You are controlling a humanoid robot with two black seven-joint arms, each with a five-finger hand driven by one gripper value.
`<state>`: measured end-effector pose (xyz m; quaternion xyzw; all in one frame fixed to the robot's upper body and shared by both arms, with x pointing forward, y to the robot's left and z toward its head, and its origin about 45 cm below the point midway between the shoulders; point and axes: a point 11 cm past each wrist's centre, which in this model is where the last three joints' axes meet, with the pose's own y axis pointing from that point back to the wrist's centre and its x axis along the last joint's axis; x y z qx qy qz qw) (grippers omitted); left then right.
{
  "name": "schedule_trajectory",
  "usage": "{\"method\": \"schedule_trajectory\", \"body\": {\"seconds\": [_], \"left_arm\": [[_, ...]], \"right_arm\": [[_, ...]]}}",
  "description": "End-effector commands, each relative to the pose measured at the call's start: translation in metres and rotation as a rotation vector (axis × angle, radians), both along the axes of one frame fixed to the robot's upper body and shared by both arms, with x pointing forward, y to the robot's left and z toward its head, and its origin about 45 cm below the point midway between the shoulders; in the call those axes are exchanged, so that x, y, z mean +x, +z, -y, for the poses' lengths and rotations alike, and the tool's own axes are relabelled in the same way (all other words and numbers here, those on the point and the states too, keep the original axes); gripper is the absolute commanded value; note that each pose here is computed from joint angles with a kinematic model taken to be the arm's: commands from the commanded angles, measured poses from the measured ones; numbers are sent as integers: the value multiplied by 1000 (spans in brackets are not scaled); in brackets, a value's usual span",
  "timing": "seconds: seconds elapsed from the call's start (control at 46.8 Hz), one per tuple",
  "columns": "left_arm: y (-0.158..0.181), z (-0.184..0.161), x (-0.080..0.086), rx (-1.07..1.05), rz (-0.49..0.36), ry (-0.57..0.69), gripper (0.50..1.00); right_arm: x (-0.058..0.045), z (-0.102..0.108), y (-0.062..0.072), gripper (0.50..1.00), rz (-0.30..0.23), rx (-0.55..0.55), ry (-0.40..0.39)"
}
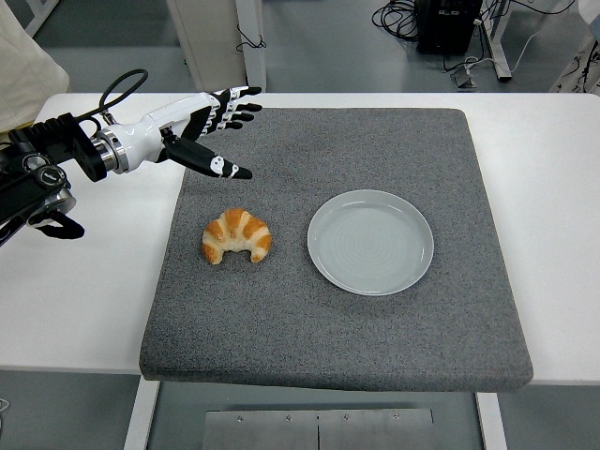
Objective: Place the bread on the plate
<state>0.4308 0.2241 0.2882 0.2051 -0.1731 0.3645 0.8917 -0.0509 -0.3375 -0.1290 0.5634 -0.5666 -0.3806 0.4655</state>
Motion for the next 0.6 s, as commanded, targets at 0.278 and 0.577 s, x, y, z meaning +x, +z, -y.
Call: {"method": "schedule_trajectory", "body": {"seconds": [0.278, 0.577], "left_arm": [[-15, 6, -21, 157, 29, -99, 971], [-33, 4, -26, 304, 97, -133, 971]], "right_arm": [[0, 0, 0, 1000, 0, -1, 0], [0, 0, 0, 1000, 0, -1, 0]]}}
